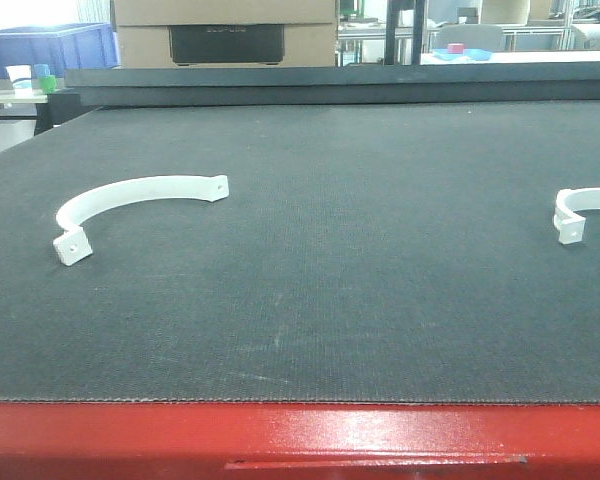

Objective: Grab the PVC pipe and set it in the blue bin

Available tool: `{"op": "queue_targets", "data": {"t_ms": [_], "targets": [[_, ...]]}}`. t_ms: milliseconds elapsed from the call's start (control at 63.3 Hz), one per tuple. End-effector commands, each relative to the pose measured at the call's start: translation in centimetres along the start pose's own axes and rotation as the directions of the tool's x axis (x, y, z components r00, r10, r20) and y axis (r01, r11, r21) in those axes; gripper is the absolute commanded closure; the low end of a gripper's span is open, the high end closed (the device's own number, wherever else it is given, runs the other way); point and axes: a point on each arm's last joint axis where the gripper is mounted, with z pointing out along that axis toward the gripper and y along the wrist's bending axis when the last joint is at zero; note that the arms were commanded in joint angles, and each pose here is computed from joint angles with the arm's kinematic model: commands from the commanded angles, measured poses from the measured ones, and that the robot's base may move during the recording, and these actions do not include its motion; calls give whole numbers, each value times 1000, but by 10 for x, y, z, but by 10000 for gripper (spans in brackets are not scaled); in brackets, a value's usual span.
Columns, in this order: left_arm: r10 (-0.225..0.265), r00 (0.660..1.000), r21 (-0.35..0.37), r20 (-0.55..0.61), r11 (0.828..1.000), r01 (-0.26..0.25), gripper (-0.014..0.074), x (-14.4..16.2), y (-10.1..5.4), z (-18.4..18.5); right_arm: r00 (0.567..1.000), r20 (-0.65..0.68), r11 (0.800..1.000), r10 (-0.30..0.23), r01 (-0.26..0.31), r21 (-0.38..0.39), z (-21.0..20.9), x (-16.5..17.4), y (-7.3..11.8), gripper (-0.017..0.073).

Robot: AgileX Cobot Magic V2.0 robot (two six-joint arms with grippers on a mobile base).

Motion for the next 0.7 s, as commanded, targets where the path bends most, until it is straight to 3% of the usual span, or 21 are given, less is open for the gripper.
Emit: {"op": "queue_targets", "data": {"t_ms": [0,158,332,411,474,537,679], "targets": [[-2,992,2,-129,1000,2,704,-5,0,19,980,-200,1000,-15,13,-12,31,7,0,728],[-27,950,12,-310,999,32,704,8,-1,52,909,-417,999,-14,1,-32,78,36,2,728],[-63,847,18,-528,996,86,704,36,-4,90,814,-581,999,-17,-11,-45,120,71,4,728],[-66,806,9,-588,996,88,704,49,-3,112,780,-625,997,18,-58,-45,135,85,7,728],[-70,784,1,-617,996,90,704,58,-2,130,766,-642,993,46,-103,-52,144,93,12,728],[-76,770,-5,-634,996,94,704,67,-1,146,759,-649,992,46,-111,-60,151,98,16,728],[-122,736,-15,-666,988,151,704,84,-3,170,748,-657,984,91,-170,-58,162,106,22,728]]}}
